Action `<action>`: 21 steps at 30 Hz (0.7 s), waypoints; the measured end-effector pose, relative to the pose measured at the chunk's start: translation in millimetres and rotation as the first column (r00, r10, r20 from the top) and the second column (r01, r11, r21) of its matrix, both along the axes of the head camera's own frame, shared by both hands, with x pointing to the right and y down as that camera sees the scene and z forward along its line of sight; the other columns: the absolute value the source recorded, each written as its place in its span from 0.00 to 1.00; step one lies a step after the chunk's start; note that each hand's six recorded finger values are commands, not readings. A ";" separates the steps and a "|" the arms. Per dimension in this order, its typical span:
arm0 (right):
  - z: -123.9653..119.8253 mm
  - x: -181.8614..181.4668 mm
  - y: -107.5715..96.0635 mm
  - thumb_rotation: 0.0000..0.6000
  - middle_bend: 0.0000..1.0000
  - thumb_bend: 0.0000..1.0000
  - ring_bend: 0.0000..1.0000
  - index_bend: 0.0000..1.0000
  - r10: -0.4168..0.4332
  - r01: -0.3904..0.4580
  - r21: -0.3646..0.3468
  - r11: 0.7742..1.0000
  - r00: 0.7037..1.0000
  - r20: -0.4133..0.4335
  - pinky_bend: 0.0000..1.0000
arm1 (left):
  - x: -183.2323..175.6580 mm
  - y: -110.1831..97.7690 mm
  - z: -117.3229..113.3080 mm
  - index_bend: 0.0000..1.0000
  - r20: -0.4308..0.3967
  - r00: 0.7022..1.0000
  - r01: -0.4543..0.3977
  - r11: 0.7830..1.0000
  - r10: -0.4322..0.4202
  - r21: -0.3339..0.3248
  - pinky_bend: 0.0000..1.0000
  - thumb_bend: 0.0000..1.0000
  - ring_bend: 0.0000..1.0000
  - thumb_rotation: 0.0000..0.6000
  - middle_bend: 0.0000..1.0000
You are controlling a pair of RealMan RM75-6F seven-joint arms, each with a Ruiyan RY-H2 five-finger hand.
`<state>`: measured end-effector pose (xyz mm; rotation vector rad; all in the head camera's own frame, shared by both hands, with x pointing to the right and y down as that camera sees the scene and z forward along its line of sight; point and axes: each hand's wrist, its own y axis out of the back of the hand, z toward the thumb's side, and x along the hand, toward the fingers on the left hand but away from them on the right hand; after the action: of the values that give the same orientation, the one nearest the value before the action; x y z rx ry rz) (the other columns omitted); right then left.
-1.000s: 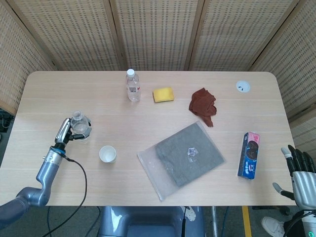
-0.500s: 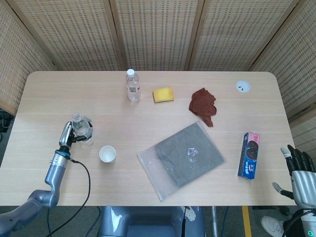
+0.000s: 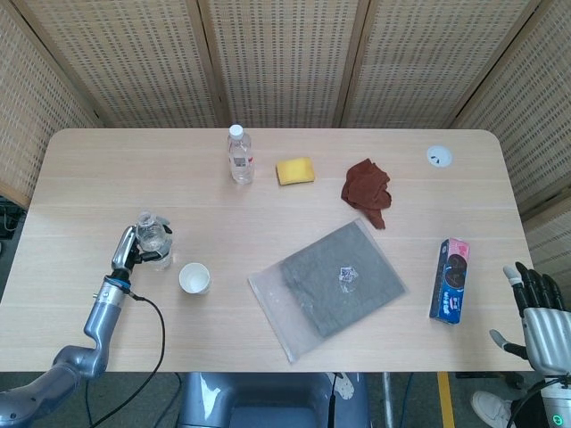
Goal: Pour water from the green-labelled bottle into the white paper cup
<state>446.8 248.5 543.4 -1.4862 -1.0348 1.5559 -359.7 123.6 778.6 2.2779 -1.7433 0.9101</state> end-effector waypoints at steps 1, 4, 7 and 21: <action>0.0 -0.1 0.1 1.00 0.00 0.00 0.00 0.00 0.000 0.000 0.000 1.000 1.000 0.000 0.00 | 0.0 0.9 0.3 0.27 -0.001 1.000 -0.002 1.000 0.002 -0.001 0.27 0.31 0.28 1.00 0.33; 0.1 -0.2 0.1 1.00 0.00 0.00 0.00 0.00 -0.001 0.001 0.000 1.000 1.000 0.000 0.00 | -1.0 3.3 0.8 0.16 -0.001 1.000 -0.003 1.000 0.003 0.002 0.24 0.28 0.22 1.00 0.26; -0.1 -0.2 0.1 1.00 0.00 0.00 0.00 0.00 -0.001 0.001 -0.001 1.000 1.000 0.001 0.00 | -2.8 7.8 2.0 0.10 -0.006 1.000 0.010 1.000 -0.010 -0.002 0.22 0.26 0.20 1.00 0.22; -3.6 -1.8 0.9 1.00 0.00 0.00 0.00 0.00 -0.007 0.007 0.009 1.000 1.000 0.010 0.00 | -17.6 21.8 -3.7 0.00 -0.043 0.998 0.043 0.999 -0.042 0.007 0.11 0.21 0.04 1.00 0.04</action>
<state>445.0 249.4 539.9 -1.4911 -1.0402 1.5386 -377.3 145.4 774.8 2.2390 -1.7734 0.8425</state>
